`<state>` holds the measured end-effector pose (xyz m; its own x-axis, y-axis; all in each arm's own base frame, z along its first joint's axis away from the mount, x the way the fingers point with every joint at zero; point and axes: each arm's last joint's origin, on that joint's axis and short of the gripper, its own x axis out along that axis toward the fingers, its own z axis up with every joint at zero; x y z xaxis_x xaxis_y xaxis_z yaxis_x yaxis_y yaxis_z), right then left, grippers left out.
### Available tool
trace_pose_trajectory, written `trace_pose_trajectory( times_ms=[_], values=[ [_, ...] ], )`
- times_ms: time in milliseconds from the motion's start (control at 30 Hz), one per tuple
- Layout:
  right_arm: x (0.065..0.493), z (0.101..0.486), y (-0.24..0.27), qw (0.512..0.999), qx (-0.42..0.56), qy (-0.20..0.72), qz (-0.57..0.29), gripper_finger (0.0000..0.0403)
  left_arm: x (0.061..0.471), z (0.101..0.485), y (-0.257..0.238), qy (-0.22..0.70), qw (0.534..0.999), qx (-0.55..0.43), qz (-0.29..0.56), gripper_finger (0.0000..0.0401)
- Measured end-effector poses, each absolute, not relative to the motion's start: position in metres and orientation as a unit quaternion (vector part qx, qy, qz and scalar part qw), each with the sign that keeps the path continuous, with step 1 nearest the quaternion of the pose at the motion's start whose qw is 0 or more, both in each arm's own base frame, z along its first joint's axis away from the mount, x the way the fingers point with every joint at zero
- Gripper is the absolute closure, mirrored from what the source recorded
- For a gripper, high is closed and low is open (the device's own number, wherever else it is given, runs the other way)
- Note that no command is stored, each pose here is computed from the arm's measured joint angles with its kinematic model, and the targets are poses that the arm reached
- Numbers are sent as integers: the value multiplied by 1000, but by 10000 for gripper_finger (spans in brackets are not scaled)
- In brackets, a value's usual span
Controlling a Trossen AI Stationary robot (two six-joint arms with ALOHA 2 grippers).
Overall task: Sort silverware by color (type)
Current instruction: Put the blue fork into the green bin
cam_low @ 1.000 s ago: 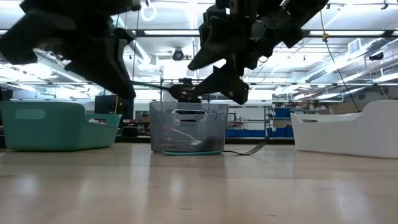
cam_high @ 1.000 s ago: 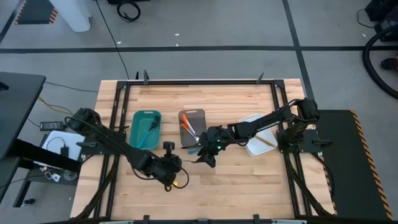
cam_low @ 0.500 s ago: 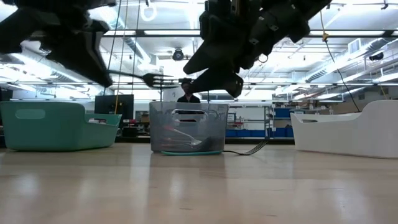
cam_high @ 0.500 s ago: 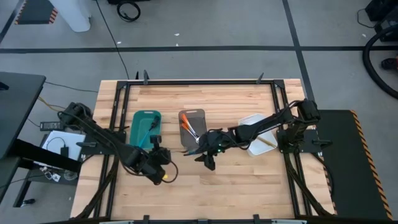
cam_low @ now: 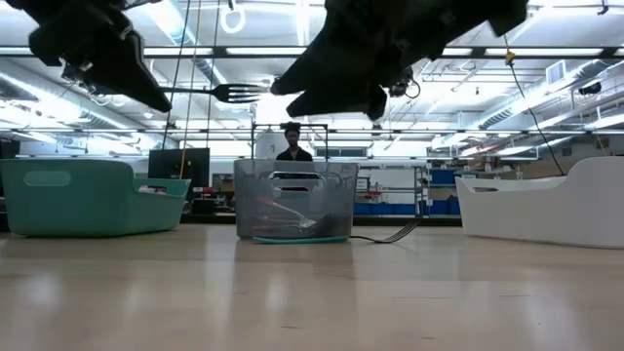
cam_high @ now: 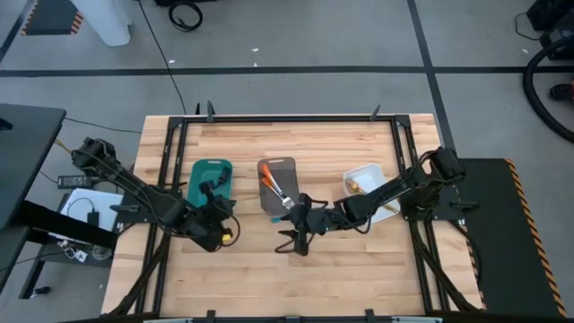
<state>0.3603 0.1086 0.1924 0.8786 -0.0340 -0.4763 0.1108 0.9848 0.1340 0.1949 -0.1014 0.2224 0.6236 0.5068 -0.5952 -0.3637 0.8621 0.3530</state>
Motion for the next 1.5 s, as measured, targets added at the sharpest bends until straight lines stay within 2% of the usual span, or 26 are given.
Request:
trace_pose_trajectory(
  times_ms=[133, 433, 933, 1167, 1500],
  values=[
    [356, 195, 121, 972, 41, 220, -78, 199, 188, 214, -87, 354, 890, 66, 281, 388],
    [353, 193, 131, 973, 21, 212, -87, 199, 173, 204, -57, 354, 869, -22, 345, 388],
    [352, 192, 131, 971, 15, 218, -93, 199, 148, 181, -50, 368, 835, -66, 405, 388],
    [352, 191, 131, 970, 11, 223, -92, 199, 144, 181, -54, 364, 836, -72, 405, 388],
    [352, 191, 131, 970, 11, 223, -92, 199, 128, 159, -51, 356, 831, -88, 419, 388]
  ],
)
